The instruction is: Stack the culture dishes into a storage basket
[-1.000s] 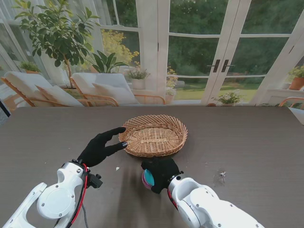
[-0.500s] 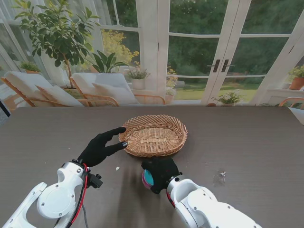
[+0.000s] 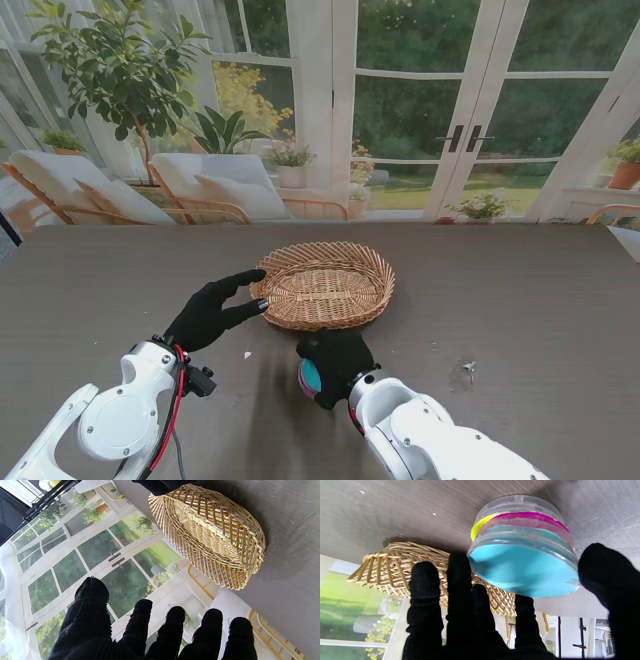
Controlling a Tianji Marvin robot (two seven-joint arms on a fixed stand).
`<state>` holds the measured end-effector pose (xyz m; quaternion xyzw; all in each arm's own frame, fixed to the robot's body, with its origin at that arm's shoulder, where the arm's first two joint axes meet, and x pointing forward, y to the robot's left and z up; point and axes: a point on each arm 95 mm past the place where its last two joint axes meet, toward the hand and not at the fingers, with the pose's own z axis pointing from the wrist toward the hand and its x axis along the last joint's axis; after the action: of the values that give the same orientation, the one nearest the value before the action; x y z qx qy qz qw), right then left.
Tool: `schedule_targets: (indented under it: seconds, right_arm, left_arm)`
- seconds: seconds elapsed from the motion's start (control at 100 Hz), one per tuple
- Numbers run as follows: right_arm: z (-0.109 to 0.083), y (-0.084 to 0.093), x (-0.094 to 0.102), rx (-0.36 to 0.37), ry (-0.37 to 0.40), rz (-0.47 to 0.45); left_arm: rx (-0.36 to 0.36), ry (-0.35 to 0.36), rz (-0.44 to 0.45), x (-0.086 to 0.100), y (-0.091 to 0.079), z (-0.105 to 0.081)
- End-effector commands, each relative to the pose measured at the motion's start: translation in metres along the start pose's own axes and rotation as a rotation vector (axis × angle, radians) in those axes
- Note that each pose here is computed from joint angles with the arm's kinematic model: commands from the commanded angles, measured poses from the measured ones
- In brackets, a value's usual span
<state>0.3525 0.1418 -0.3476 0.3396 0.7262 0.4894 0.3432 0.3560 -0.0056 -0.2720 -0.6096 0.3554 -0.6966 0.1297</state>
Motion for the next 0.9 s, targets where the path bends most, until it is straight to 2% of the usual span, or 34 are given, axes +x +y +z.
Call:
schedule_targets:
  seconds: [0.0, 0.47, 0.89]
  right_arm:
    - [-0.0007, -0.0002, 0.0041, 0.013, 0.007, 0.002]
    - [-0.0004, -0.0021, 0.0054, 0.019, 0.006, 0.011]
    - [-0.0048, 0.0029, 0.0071, 0.049, 0.009, 0.081]
  left_arm:
    - [-0.019, 0.001, -0.007, 0.0017, 0.0019, -0.0007]
    - [-0.03, -0.004, -0.017, 0.0008, 0.0026, -0.0003]
    - [-0.037, -0.004, -0.02, -0.0002, 0.0027, 0.0007]
